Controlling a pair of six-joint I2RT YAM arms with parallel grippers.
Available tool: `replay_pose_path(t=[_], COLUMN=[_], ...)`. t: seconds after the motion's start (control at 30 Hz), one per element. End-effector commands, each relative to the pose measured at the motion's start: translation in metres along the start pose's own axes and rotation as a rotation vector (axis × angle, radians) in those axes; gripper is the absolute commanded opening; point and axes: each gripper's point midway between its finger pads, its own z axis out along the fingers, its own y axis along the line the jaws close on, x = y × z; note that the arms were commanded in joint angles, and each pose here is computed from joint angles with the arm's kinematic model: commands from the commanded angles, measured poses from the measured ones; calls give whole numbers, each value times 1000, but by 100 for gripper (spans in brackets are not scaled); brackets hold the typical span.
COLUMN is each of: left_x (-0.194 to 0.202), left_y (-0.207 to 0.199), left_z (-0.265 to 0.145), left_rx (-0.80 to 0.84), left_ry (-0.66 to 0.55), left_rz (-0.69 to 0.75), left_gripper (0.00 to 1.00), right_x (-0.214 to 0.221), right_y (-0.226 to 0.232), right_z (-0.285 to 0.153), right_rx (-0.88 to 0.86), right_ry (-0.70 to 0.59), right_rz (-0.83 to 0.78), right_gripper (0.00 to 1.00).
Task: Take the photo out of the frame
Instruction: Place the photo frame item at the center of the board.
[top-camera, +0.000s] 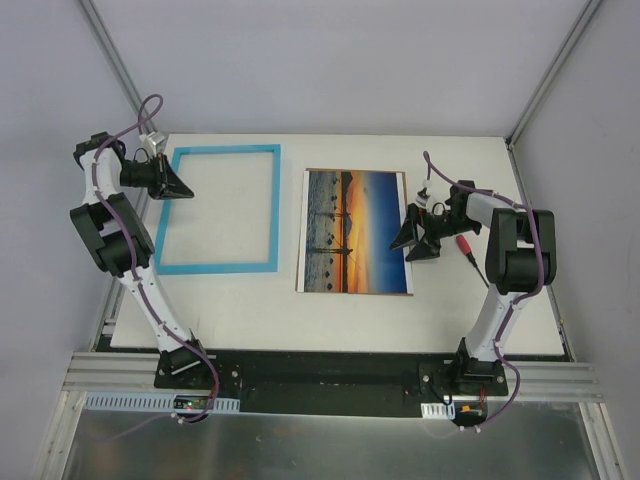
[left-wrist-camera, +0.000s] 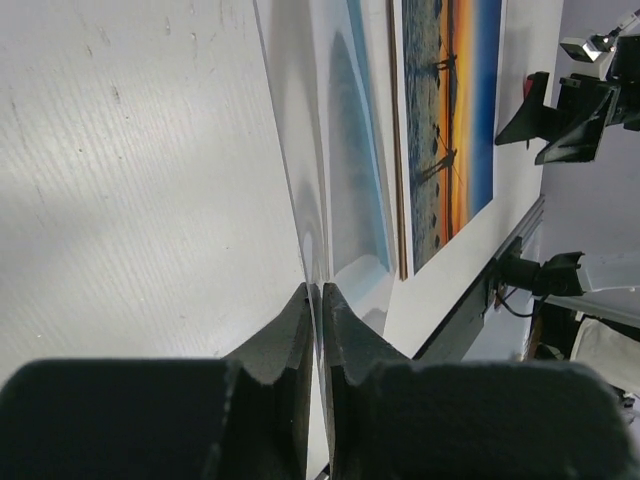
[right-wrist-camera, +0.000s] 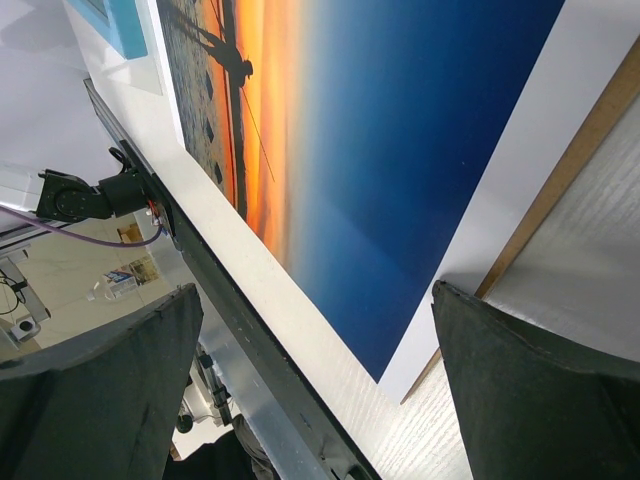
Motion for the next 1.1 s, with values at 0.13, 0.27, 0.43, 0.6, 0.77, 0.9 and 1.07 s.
replay_pose_path(t=[0.13, 0.27, 0.43, 0.6, 0.77, 0.9, 1.07], left_x=[-11, -13, -15, -16, -19, -22, -25], left_y=[10, 18, 30, 47, 59, 68, 76], left_z=[-23, -28, -31, -33, -32, -33, -35], left_rx=[-59, -90, -126, -175, -207, -232, -278], left_ry=[-19, -23, -17, -12, -9, -16, -23], left_rz=[44, 54, 56, 52, 52, 42, 49], left_gripper=[4, 4, 4, 13, 18, 19, 23], right_x=[-1, -1, 0, -1, -1, 0, 0], right_y=[6, 5, 5, 5, 5, 5, 4], right_z=[-2, -2, -2, -2, -2, -2, -1], right_rx=[5, 5, 5, 5, 5, 8, 5], right_ry=[-4, -5, -3, -4, -4, -2, -2], right_rz=[-24, -22, -19, -25, -20, -21, -21], right_gripper=[100, 100, 100, 100, 100, 100, 100])
